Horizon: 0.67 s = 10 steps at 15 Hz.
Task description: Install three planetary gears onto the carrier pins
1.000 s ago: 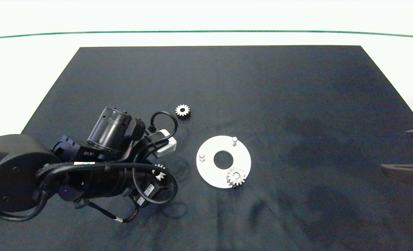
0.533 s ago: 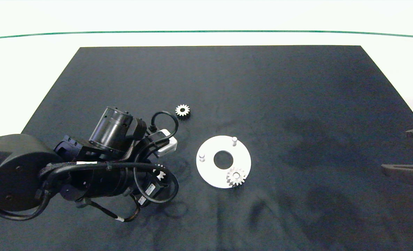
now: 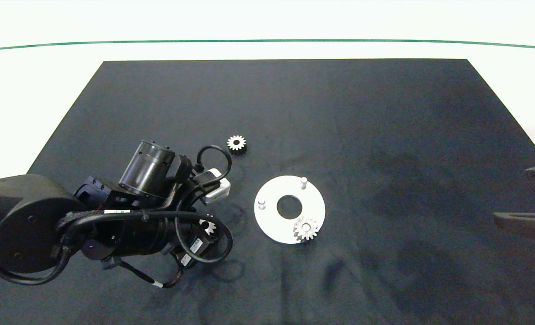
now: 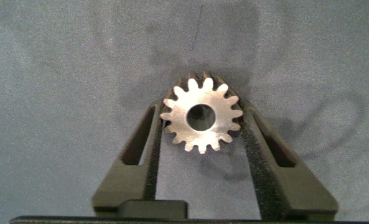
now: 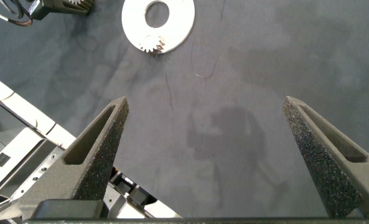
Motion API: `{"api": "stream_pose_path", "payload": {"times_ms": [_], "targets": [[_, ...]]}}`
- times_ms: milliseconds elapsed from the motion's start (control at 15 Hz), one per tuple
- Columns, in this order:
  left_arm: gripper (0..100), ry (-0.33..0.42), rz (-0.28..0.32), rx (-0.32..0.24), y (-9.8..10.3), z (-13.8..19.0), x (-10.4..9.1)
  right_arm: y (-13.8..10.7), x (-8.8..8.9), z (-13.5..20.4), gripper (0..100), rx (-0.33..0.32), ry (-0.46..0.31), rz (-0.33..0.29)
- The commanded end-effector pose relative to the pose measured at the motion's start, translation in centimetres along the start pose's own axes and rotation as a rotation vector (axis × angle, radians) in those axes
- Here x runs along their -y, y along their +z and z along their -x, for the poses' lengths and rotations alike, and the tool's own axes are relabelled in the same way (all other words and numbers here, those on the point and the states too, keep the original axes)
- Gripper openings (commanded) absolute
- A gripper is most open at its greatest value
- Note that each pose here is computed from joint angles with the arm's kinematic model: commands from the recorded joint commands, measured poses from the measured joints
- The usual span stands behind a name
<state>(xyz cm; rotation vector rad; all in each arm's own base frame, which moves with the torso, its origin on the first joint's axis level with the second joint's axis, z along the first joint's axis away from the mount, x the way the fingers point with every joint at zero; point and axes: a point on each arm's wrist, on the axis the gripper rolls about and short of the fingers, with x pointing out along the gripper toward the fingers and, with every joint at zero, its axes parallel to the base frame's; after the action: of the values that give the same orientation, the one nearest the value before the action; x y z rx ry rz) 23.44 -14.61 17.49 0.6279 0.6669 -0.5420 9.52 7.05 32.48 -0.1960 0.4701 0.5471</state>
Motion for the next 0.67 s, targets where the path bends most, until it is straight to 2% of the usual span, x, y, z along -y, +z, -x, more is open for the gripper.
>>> {"api": "stream_pose_path", "payload": {"times_ms": [67,667], "targets": [[39,-0.002,0.000,-0.002,0.01,-0.05,0.01,-0.03,-0.01,-0.05,100,-0.004,0.000,0.001],[21,-0.004,0.006,-0.007,-0.10,-0.03,0.05,-0.03,-0.01,-0.05,100,-0.004,0.000,0.002]]}}
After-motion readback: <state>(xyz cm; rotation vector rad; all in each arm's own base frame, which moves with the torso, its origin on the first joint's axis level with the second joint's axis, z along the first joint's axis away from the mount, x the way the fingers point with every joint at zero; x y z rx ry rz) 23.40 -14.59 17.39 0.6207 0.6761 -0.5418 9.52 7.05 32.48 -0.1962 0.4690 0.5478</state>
